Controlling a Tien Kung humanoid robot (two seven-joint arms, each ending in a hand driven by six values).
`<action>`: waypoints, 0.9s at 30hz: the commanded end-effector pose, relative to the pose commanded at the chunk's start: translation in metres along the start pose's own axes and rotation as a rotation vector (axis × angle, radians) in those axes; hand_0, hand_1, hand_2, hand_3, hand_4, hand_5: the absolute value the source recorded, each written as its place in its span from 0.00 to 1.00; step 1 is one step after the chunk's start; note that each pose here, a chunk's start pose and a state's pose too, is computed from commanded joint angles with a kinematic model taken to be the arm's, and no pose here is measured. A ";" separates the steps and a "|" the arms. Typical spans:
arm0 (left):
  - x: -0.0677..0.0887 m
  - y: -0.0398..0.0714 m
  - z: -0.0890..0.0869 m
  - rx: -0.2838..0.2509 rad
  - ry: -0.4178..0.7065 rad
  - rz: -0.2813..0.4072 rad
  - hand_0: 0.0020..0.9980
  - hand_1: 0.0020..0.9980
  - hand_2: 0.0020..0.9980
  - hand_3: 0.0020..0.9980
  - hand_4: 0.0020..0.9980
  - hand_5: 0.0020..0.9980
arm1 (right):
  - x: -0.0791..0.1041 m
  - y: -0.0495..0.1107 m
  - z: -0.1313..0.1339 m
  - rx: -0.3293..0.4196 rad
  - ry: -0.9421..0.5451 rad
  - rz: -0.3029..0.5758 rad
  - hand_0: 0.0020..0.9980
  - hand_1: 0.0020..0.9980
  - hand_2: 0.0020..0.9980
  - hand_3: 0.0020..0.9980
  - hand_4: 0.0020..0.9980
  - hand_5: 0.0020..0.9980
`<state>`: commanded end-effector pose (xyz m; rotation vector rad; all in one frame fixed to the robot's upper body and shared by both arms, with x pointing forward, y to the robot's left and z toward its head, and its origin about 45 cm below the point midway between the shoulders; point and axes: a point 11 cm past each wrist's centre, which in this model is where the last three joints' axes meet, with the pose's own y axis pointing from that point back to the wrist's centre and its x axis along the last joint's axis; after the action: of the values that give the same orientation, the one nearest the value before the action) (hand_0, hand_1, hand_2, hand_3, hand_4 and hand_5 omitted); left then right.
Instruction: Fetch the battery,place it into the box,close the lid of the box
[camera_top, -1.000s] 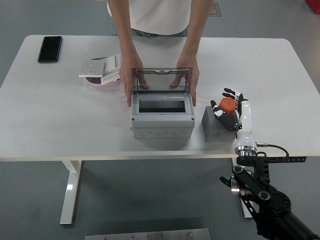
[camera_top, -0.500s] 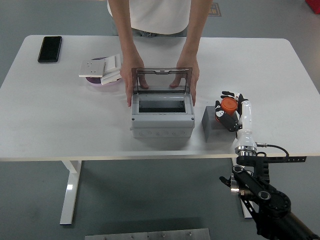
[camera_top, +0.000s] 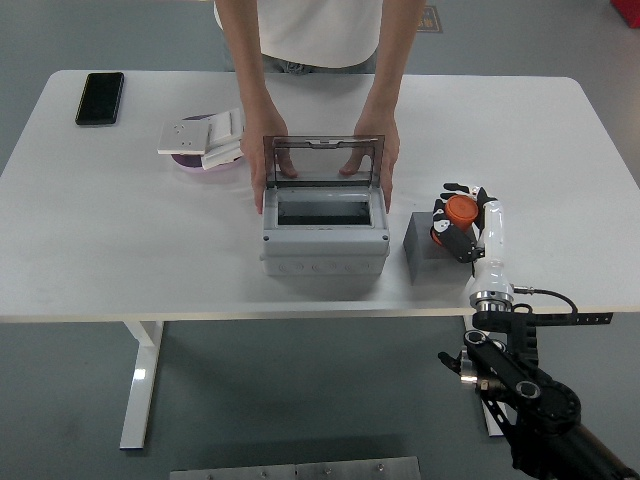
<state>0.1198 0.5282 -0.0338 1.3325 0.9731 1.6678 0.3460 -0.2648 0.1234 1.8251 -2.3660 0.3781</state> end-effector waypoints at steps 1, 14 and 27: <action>0.000 0.000 0.000 0.000 -0.001 0.000 0.62 0.74 0.57 0.50 0.33 0.00 | 0.000 0.000 0.000 0.001 -0.002 0.000 0.48 0.52 0.58 0.57 0.59 0.00; -0.001 0.000 0.001 0.000 -0.006 -0.003 0.62 0.74 0.57 0.50 0.33 0.00 | -0.003 -0.008 -0.005 0.008 -0.058 0.021 0.53 0.54 0.58 0.57 0.56 0.00; -0.001 0.000 0.002 -0.002 -0.006 -0.003 0.62 0.74 0.58 0.50 0.32 0.00 | -0.006 -0.007 -0.003 0.004 -0.058 0.015 0.49 0.51 0.54 0.55 0.56 0.00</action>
<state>0.1222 0.5275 -0.0334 1.3332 0.9691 1.6616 0.3540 -0.2602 0.1255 1.8451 -2.4202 0.3365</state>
